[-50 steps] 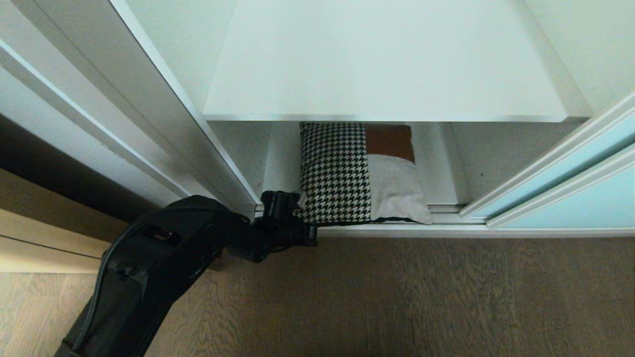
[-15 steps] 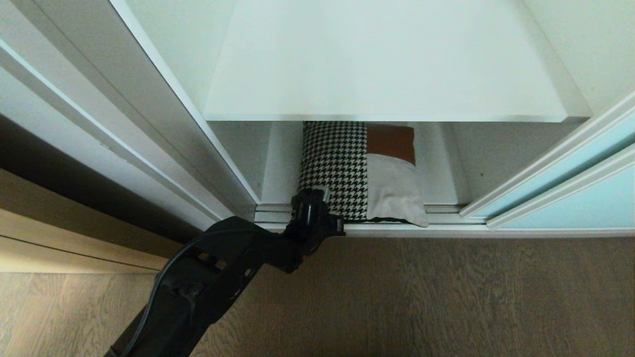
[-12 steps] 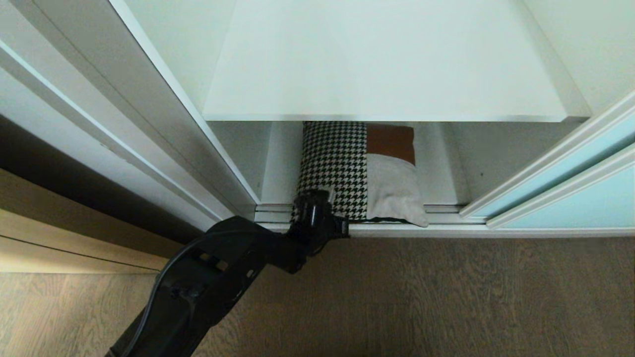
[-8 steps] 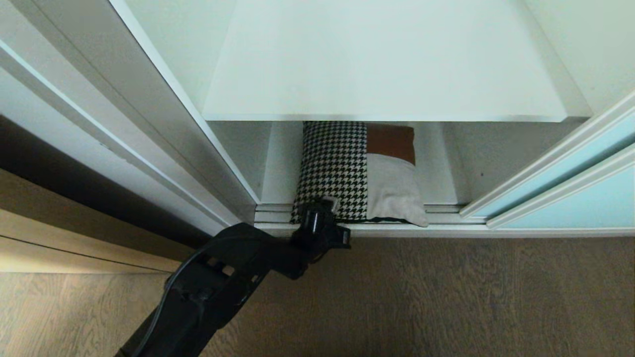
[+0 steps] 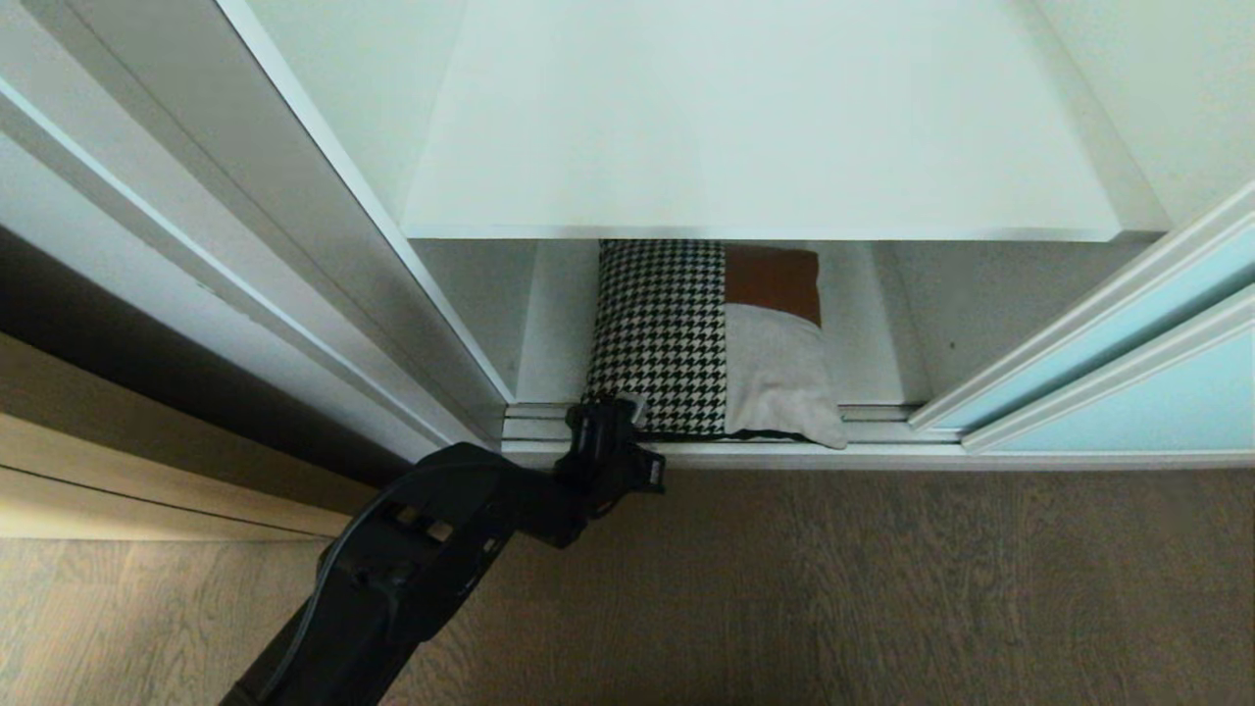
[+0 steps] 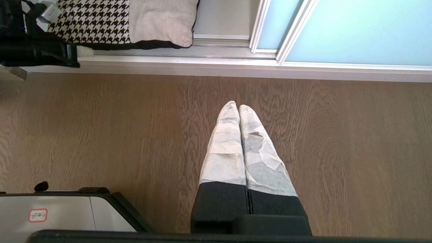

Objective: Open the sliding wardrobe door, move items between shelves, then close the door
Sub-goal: Close the door

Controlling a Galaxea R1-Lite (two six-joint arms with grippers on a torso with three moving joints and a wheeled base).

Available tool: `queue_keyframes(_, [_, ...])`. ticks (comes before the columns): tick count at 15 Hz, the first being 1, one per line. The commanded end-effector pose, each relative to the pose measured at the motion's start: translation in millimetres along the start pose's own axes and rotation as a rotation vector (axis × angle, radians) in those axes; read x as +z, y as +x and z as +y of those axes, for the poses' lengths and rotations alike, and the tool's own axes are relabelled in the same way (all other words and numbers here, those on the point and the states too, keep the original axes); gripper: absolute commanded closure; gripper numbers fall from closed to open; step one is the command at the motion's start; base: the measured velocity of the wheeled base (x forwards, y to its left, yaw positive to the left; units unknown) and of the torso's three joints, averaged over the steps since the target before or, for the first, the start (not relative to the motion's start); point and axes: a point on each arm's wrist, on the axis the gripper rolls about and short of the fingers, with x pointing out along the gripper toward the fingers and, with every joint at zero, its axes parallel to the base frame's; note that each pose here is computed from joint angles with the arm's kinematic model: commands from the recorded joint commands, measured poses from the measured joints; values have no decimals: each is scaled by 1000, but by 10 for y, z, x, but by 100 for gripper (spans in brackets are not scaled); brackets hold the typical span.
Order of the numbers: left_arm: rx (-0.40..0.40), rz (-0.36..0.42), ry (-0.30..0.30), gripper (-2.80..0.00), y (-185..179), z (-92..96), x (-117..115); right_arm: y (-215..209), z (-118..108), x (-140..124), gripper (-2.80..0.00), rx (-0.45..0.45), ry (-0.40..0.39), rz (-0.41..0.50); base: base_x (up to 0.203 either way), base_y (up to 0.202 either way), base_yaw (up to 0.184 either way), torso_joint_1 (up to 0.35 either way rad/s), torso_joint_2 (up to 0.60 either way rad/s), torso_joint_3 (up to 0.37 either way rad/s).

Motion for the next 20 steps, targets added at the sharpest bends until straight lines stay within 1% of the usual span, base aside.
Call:
queue_keyframes(1, [21, -62, 10, 0, -6, 113, 58, 1, 0, 0, 0, 0, 0, 1, 0, 0, 0, 0, 0, 0])
queue_keyframes(5, [66, -199, 14, 0, -31, 278, 171, 1, 0, 0, 0, 0, 0, 1, 0, 0, 0, 0, 0, 0])
queue_keyframes(7, [83, -279, 20, 0, -53, 313, 244, 1, 0, 0, 0, 0, 0, 1, 0, 0, 0, 0, 0, 0])
queue_keyframes(8, [97, -300, 28, 0, -47, 319, 221, 1, 0, 0, 0, 0, 0, 1, 0, 0, 0, 0, 0, 0])
queue_keyframes(9, [107, -297, 44, 0, -34, 342, 164, 1, 0, 0, 0, 0, 0, 1, 0, 0, 0, 0, 0, 0])
queue_keyframes(10, [113, -302, 45, 0, -37, 355, 166, 1, 0, 0, 0, 0, 0, 1, 0, 0, 0, 0, 0, 0])
queue_keyframes(11, [136, -322, 34, 0, -61, 370, 242, 2, 0, -4, 0, 0, 0, 3, 0, 0, 0, 0, 0, 0])
queue_keyframes(12, [165, -346, 20, 0, -103, 383, 365, 1, 0, 0, 0, 0, 0, 1, 0, 0, 0, 0, 0, 0])
queue_keyframes(13, [179, -369, 1, 0, -170, 384, 539, 1, 0, 0, 0, 0, 0, 1, 0, 0, 0, 0, 0, 0])
queue_keyframes(15, [187, -387, -43, 0, -351, 374, 851, 1, 0, 0, 0, 0, 0, 1, 0, 0, 0, 0, 0, 0])
queue_keyframes(17, [183, -359, -58, 0, -655, 341, 1114, 1, 0, 0, 0, 0, 0, 1, 0, 0, 0, 0, 0, 0])
queue_keyframes(20, [177, -354, -63, 0, -1271, 273, 1601, 1, 0, 0, 0, 0, 0, 1, 0, 0, 0, 0, 0, 0])
